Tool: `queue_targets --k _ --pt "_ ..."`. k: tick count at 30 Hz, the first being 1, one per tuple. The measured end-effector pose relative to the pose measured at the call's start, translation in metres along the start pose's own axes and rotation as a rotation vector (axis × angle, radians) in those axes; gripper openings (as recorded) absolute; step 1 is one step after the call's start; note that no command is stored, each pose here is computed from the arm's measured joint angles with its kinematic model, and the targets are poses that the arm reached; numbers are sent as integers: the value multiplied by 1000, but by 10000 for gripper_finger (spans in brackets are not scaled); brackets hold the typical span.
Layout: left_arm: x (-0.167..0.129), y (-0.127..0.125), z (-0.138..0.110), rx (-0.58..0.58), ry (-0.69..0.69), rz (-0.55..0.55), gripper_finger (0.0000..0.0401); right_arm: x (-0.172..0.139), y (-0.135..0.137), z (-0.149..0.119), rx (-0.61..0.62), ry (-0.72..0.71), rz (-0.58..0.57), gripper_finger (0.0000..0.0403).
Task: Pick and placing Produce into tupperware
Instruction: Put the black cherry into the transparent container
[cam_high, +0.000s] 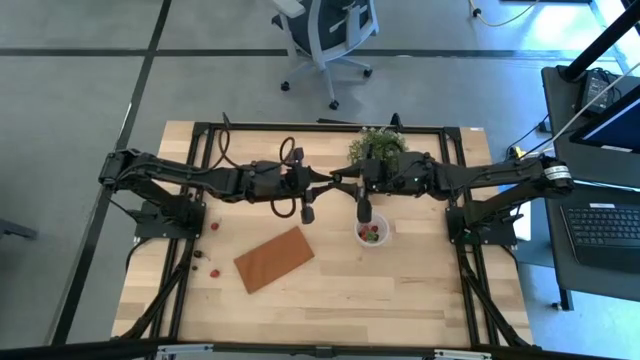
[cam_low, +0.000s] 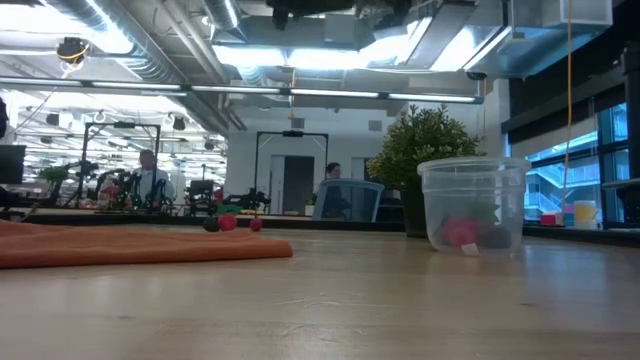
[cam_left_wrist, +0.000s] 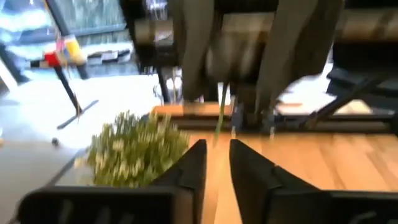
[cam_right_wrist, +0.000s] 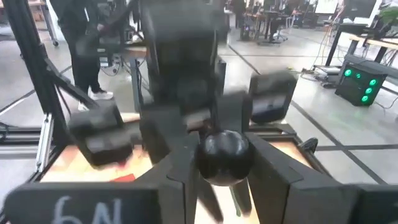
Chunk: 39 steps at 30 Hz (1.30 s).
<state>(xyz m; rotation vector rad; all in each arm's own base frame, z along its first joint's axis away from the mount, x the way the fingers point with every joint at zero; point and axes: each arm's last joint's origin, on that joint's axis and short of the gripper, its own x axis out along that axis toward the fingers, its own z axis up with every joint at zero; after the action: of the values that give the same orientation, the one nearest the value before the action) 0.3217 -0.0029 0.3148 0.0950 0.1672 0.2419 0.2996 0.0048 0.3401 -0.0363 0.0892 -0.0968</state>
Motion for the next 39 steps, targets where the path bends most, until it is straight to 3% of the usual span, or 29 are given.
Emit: queue_targets --k 6,15,21,39 --pt "-2 1 -20 -48 201 60 130 -11 -1 -4 4 102 7 109" --pt "-12 -2 -45 -195 457 104 168 -26 7 -45 117 539 41 109" --pt "-16 -12 -47 -239 483 91 164 -29 11 -70 188 638 74 111" --pt "-19 -21 -46 -407 478 104 163 -51 16 -149 169 845 90 113"
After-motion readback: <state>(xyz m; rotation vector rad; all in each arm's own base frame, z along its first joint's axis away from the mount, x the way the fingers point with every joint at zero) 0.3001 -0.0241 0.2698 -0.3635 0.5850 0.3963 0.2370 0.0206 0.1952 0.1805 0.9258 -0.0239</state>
